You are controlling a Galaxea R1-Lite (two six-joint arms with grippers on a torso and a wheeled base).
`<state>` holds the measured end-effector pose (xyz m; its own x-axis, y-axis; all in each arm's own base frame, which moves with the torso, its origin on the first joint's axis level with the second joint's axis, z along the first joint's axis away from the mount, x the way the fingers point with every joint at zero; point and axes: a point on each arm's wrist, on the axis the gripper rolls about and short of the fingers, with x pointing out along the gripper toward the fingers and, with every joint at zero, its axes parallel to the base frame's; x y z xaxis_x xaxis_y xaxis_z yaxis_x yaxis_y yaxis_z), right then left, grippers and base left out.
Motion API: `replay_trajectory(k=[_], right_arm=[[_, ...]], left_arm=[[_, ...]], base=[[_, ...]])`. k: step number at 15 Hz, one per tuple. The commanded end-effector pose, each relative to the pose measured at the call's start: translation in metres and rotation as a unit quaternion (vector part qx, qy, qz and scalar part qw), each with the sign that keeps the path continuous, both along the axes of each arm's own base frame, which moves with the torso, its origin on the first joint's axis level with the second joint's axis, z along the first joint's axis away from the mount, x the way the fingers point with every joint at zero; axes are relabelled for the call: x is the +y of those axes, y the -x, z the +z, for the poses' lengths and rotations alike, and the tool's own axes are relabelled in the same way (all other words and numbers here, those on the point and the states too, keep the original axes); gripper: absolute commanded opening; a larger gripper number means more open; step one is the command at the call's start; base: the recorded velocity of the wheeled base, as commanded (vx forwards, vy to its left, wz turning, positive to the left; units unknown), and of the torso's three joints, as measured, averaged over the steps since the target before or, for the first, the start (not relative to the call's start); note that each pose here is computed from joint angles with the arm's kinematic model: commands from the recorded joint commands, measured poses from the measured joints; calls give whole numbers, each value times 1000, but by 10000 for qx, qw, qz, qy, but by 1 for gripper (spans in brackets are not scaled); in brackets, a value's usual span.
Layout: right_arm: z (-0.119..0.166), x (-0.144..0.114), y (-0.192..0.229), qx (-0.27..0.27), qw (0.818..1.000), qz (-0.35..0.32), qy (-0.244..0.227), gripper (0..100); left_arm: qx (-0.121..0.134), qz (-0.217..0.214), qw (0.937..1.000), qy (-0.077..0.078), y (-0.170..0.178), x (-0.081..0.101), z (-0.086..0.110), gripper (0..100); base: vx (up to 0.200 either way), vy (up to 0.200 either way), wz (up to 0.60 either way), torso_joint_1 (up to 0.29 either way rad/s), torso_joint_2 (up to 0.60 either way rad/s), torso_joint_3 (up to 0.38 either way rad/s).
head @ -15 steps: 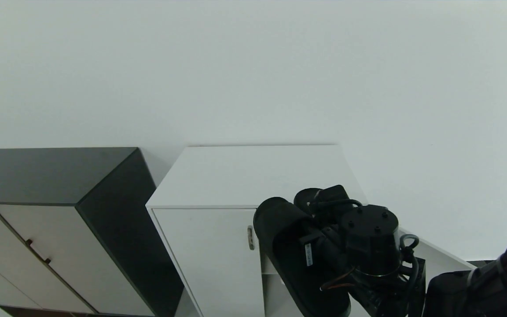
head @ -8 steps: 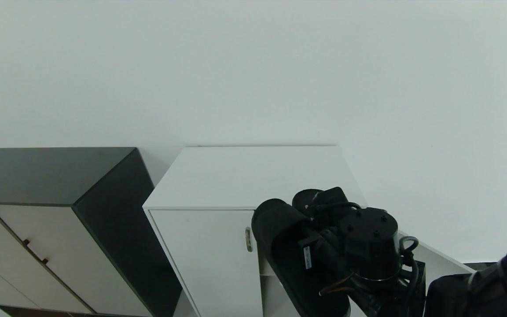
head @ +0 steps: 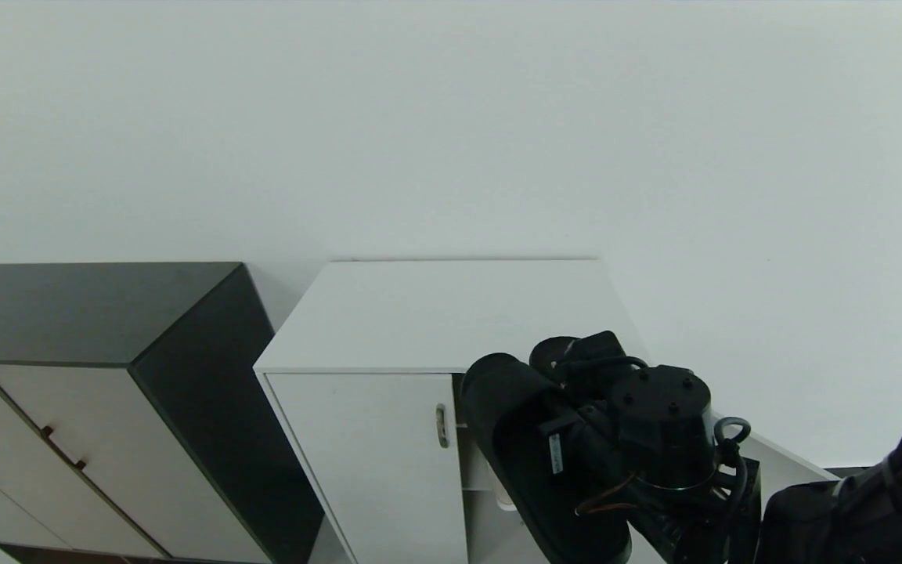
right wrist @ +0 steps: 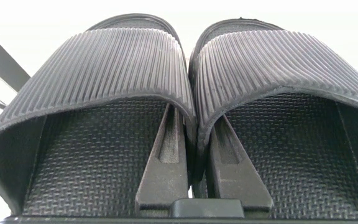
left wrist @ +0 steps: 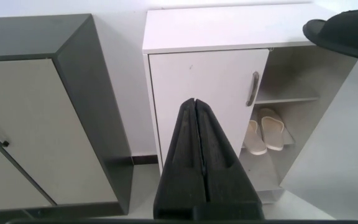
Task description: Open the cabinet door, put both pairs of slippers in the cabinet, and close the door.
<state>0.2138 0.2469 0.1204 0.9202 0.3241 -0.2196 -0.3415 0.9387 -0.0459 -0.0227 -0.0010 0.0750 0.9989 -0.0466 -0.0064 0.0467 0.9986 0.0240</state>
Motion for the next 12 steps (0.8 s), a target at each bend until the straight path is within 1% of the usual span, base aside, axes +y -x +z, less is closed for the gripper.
replay_trajectory(k=[1, 2, 6, 12], right_arm=[[-3, -1, -1, 11, 10000, -14, 90, 0], [-4, -3, 0, 16, 9999, -11, 156, 0], [-5, -3, 1, 38, 9999, 17, 163, 0], [-6, -4, 1, 47, 9998, 17, 175, 0]], left_arm=[[-1, 3, 10000, -1, 0, 0, 0, 0], [-1, 3, 10000, -1, 0, 0, 0, 0], [-1, 3, 10000, -1, 0, 0, 0, 0], [-1, 3, 10000, -1, 0, 0, 0, 0]], base=[[0, 0, 0, 0, 0, 0], [0, 0, 0, 0, 0, 0], [0, 0, 0, 0, 0, 0], [0, 0, 0, -146, 331, 181]])
